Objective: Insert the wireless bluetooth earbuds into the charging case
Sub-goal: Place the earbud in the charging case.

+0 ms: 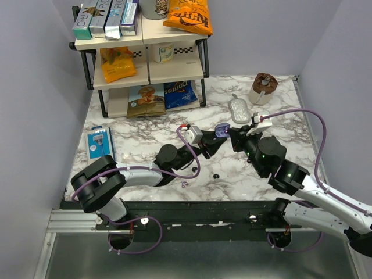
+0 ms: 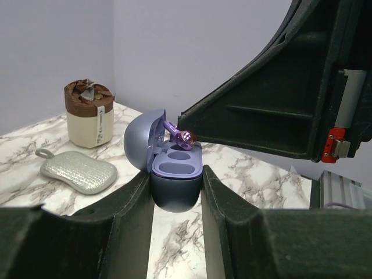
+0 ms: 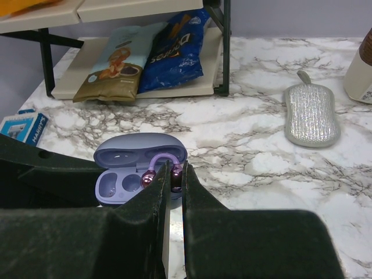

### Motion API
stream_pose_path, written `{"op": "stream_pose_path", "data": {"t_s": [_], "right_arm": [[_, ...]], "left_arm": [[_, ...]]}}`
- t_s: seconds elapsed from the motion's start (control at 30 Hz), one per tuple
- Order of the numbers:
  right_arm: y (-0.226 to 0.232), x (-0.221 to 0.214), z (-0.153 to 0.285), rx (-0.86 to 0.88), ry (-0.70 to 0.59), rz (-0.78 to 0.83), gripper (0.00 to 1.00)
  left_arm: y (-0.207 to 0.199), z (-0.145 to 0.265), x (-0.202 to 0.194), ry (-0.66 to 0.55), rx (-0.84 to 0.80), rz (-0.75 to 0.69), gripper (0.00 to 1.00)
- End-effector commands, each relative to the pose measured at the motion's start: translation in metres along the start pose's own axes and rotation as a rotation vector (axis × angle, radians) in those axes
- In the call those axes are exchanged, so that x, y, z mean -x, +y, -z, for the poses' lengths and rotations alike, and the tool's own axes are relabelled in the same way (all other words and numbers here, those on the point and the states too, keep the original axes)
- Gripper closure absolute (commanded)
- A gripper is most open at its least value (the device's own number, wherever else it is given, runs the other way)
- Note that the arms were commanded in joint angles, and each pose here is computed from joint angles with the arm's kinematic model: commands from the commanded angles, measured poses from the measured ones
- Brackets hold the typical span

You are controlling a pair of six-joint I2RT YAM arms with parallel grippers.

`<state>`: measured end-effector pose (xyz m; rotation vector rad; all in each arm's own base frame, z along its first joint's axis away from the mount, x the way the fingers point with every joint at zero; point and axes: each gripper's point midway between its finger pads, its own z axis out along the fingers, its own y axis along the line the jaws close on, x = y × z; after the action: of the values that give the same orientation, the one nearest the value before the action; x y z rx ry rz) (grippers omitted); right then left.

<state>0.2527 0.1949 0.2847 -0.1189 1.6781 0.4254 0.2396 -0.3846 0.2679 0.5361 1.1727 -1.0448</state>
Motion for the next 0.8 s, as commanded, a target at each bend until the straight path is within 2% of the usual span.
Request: {"op": "stream_pose_path", "data": {"t_s": [0.0, 0.4, 0.63, 0.77], "right_arm": [[-0.0023, -0.0001, 0.0041, -0.009, -0.006, 0.003, 0.99], [-0.0047, 0.002, 0.0039, -0.023, -0.005, 0.011, 0.89], [-0.0047, 0.0024, 0.0039, -0.025, -0.004, 0.01, 0.7], [-0.0047, 0.0043, 0.0042, -0.026, -0.008, 0.008, 0.66]], "left_arm": [[0.0005, -0.0079, 0.0201, -0.078, 0.011, 0.005, 1.0], [-0.0013, -0.0077, 0.0218, -0.084, 0.002, 0.005, 1.0], [-0.0021, -0.0066, 0.0199, -0.08, -0.003, 0.007, 1.0], [-0.0024, -0.007, 0.0201, -0.081, -0.005, 0.005, 1.0]]}}
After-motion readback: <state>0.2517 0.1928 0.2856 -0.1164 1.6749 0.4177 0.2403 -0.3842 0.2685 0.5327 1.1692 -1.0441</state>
